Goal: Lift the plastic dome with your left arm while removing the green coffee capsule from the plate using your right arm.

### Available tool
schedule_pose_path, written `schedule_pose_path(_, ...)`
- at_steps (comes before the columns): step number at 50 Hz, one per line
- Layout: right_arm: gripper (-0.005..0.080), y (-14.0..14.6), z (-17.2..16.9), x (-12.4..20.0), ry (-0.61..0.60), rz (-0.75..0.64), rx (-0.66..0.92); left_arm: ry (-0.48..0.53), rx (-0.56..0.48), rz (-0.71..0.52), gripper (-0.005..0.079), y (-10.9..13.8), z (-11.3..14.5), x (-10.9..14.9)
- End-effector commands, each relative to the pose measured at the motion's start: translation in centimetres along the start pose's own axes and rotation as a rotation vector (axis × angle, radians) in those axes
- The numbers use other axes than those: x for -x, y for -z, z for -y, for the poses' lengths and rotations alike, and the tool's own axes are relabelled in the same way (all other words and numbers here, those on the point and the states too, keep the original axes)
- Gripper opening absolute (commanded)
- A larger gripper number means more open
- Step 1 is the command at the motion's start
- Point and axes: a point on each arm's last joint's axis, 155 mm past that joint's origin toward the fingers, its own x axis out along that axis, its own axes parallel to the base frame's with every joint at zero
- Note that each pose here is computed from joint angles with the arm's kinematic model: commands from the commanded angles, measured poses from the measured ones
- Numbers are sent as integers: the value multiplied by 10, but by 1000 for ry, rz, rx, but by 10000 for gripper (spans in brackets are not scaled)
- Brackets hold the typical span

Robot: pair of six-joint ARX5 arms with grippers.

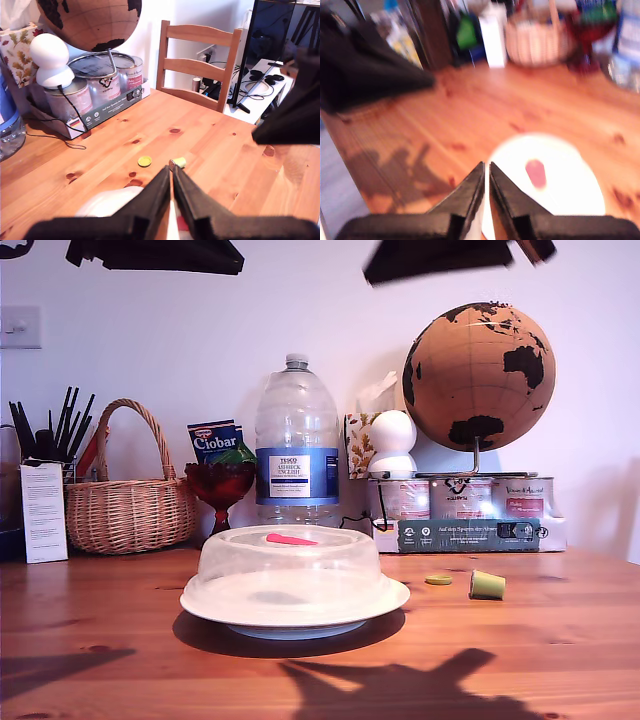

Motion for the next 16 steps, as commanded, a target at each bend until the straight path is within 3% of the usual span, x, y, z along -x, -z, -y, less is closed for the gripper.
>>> schedule_pose_path(1,-12,5,-1,-2,-3,-20,-2,-2,-1,9,-20,-1,0,0)
schedule_pose_path(16,-12,21,0,-1,0,-83,-13,-16,2,1,-20,0,-3,0)
